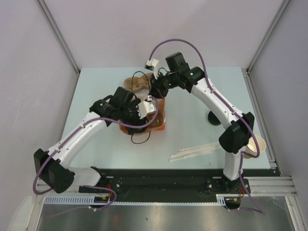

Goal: Pack the takeout coffee

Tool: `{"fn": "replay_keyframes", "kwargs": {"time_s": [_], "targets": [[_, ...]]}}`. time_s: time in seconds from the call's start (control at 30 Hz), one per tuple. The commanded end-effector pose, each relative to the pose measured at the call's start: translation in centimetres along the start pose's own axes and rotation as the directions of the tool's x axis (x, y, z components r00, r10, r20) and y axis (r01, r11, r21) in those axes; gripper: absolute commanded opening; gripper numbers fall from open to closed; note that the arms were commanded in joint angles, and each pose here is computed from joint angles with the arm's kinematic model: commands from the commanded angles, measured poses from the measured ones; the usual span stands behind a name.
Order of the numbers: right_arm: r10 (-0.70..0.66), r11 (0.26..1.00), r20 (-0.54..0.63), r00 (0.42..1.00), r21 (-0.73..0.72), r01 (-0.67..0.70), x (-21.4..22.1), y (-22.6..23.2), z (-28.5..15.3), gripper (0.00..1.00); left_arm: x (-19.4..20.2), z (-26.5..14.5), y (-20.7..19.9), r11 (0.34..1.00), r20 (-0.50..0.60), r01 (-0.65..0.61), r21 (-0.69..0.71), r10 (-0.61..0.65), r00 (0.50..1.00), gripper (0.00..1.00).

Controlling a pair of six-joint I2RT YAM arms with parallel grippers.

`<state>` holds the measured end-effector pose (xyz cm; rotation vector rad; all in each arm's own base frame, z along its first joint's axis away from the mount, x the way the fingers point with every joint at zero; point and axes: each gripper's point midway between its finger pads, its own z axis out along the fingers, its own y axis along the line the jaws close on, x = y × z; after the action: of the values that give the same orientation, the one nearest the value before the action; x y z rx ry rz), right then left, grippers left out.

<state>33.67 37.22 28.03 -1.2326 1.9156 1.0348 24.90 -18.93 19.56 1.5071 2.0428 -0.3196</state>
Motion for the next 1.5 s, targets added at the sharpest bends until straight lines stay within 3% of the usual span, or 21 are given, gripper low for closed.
{"fn": "replay_keyframes", "kwargs": {"time_s": [0.0, 0.37, 0.73, 1.47], "targets": [[-0.211, 0.974, 0.167, 0.963, 0.118, 0.192, -4.8, 2.3, -2.9, 0.00, 0.0, 0.0, 0.4, 0.993, 0.058, -0.065, -0.101, 0.071, 0.996, 0.42], [-0.270, 0.953, 0.157, 0.950, 0.182, 0.240, -1.2, 5.7, -1.8, 0.00, 3.5, 1.5, -0.1, 0.970, 0.068, -0.093, -0.226, 0.111, 0.992, 0.41], [-0.169, 0.973, 0.180, 0.969, 0.188, 0.135, -0.5, 6.1, -1.8, 0.00, 0.5, 0.9, -0.2, 0.926, 0.249, -0.134, -0.354, 0.231, 0.940, 0.42], [-0.164, 0.968, 0.184, 0.969, 0.218, 0.123, -0.4, 6.7, -1.8, 0.00, -0.4, 3.2, -0.7, 0.910, 0.172, -0.206, -0.359, 0.281, 0.944, 0.42]]}}
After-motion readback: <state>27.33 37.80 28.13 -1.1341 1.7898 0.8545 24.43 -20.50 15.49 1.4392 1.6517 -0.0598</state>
